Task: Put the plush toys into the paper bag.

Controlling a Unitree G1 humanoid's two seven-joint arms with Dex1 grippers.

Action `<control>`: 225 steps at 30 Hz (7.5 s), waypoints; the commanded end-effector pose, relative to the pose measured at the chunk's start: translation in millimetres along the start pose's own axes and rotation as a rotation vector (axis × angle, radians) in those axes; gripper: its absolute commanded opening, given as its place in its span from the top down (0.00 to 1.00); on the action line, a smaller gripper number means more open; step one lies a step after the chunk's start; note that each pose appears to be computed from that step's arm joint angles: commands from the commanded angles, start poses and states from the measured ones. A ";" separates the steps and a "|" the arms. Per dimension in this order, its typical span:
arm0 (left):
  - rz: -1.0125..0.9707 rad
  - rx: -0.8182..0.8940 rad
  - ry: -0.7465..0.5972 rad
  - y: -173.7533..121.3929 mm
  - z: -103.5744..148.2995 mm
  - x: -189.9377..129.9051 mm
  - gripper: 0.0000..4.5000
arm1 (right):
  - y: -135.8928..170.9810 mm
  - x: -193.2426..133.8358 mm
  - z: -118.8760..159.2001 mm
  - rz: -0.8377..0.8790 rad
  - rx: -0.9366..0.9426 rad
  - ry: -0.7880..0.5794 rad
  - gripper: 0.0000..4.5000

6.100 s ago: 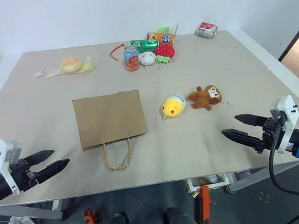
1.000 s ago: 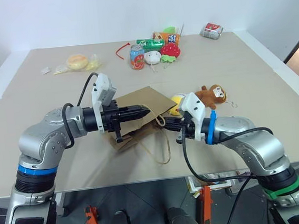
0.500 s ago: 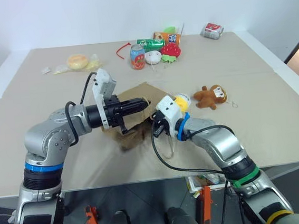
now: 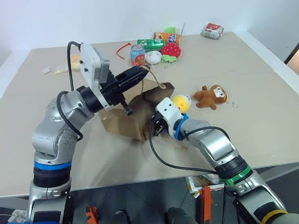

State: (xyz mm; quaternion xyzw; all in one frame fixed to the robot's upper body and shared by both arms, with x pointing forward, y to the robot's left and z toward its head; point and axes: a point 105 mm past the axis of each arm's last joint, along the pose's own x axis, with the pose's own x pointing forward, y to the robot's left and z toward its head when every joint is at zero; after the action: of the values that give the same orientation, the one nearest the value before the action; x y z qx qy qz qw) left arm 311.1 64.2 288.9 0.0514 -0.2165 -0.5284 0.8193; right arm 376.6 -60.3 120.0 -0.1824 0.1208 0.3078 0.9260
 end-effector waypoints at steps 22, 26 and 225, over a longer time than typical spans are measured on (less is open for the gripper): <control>-0.003 0.291 -0.177 -4.5 23.7 4.1 1.00 | -14.1 -7.5 13.6 -0.009 0.092 -0.067 0.97; -0.025 0.263 -0.120 -7.8 3.7 -3.3 1.00 | -6.8 -30.5 64.7 0.137 0.246 -0.304 0.97; -0.077 0.191 -0.088 -9.2 3.1 -17.3 1.00 | 24.2 -28.7 74.9 0.356 0.282 -0.274 0.99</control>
State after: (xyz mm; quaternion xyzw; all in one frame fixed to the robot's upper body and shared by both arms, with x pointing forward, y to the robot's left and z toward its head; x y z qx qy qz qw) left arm 302.7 75.1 271.6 0.1099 -0.2748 -0.5396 0.7882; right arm 347.9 -48.7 183.3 0.0157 0.0750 0.4503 0.8896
